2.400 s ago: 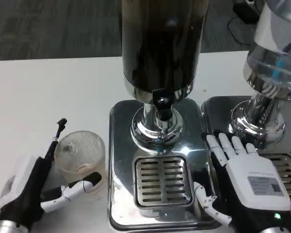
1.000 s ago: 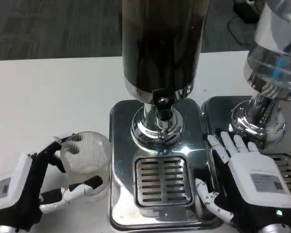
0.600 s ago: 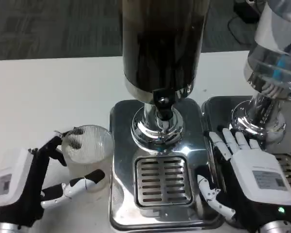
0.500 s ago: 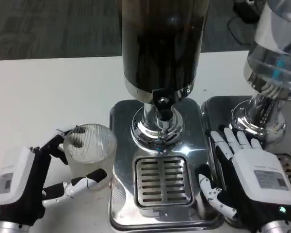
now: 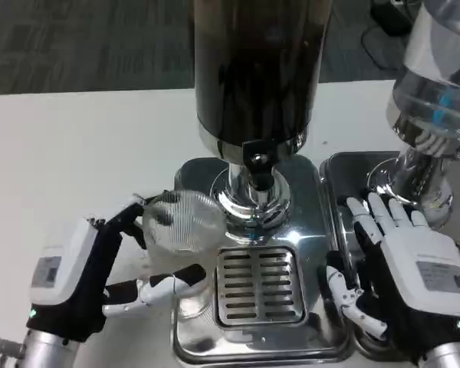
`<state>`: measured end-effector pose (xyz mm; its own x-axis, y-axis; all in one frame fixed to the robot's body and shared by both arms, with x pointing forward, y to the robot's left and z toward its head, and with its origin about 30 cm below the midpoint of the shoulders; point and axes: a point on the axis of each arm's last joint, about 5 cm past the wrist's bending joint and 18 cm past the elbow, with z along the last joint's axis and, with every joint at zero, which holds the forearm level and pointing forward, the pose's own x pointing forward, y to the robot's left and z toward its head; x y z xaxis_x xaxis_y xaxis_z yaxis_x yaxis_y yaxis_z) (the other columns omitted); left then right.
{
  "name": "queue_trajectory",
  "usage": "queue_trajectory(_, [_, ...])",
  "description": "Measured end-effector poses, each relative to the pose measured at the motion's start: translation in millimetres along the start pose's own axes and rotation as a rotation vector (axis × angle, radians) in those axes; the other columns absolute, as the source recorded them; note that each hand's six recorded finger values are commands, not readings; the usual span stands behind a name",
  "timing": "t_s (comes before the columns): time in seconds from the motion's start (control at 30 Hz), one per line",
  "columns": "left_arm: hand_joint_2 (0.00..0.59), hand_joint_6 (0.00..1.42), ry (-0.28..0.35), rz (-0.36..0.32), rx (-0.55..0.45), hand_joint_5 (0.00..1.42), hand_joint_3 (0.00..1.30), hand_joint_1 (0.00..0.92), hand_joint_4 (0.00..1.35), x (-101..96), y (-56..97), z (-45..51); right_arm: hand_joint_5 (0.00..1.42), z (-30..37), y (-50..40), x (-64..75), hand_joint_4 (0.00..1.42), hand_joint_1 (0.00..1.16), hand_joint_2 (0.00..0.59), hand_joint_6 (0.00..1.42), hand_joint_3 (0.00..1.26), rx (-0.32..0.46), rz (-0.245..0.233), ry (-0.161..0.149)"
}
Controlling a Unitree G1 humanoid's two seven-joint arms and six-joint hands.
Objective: Grasp the cup under the faucet to collect the drink, then remove the cup.
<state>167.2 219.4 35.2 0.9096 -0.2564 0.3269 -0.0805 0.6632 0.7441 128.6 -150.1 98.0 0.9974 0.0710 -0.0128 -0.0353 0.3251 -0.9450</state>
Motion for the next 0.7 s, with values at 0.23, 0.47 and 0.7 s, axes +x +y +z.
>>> queue_trajectory(0.23, [0.154, 0.66, -0.091, -0.049, -0.021, 0.75, 0.50, 0.354, 0.53, 23.6, -15.1, 9.8, 0.00, -7.3, -5.0, -0.3, 0.00, 0.23, 0.486, 0.00, 0.08, 0.002, -0.005, 0.024])
queue_trajectory(0.47, [0.155, 0.66, -0.111, -0.103, -0.029, 0.75, 0.50, 0.354, 0.53, 36.9, -29.0, 13.0, 0.00, -12.7, -9.0, 0.1, 0.00, 0.24, 0.481, 0.00, 0.08, -0.004, -0.011, 0.040])
queue_trajectory(0.7, [0.155, 0.66, -0.105, -0.133, -0.034, 0.75, 0.50, 0.354, 0.53, 40.3, -37.5, 13.1, 0.00, -13.3, -9.5, -1.1, 0.00, 0.24, 0.479, 0.00, 0.08, 0.001, -0.014, 0.049])
